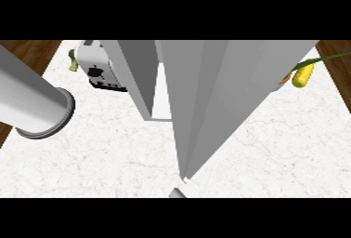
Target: Pick up the bottled water, place it into the cabinet and close the cabinet
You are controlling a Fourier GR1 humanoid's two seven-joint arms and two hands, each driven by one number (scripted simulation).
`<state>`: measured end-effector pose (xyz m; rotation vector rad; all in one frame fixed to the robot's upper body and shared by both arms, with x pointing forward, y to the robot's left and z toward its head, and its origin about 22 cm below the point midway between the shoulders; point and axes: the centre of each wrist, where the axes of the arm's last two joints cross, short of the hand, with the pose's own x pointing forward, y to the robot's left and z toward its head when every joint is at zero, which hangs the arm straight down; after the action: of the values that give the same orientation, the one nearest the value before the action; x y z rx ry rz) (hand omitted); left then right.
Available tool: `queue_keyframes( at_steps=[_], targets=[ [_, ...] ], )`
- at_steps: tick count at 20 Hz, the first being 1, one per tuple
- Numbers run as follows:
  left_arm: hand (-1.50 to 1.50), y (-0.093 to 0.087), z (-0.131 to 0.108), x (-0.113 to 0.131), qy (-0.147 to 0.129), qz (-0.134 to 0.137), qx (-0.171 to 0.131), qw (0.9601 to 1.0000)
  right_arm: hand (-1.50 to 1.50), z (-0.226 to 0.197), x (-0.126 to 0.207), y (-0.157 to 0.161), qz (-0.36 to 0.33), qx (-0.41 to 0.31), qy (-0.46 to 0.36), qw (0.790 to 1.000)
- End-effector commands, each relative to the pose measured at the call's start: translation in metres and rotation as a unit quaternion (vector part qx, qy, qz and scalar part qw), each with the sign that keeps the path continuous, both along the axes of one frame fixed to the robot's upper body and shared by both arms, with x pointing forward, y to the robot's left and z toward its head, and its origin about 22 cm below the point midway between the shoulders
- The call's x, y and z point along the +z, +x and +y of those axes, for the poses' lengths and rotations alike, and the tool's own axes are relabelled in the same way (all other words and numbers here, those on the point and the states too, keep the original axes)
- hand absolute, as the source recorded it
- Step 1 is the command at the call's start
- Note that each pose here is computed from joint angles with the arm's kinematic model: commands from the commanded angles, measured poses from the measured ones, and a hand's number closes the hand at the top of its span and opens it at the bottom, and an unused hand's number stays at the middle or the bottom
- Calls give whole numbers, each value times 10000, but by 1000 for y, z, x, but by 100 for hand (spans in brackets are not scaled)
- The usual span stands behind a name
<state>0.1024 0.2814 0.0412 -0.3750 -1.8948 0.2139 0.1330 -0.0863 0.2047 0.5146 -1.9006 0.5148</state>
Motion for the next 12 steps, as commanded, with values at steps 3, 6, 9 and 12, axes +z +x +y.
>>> queue_keyframes(
  at_steps=[3,6,9,12],
  targets=[
    [150,-16,28,3,23,-16,135,9999,150,27,23,45,230,-172,193,9994],
    [150,-33,47,11,34,29,37,10000,150,28,27,65,313,-299,146,9990],
    [150,-25,45,6,64,-43,184,9998,150,26,45,91,248,-307,193,9990],
    [150,-39,56,-6,16,-27,112,9999,150,29,21,131,357,-395,69,9986]
  ],
)
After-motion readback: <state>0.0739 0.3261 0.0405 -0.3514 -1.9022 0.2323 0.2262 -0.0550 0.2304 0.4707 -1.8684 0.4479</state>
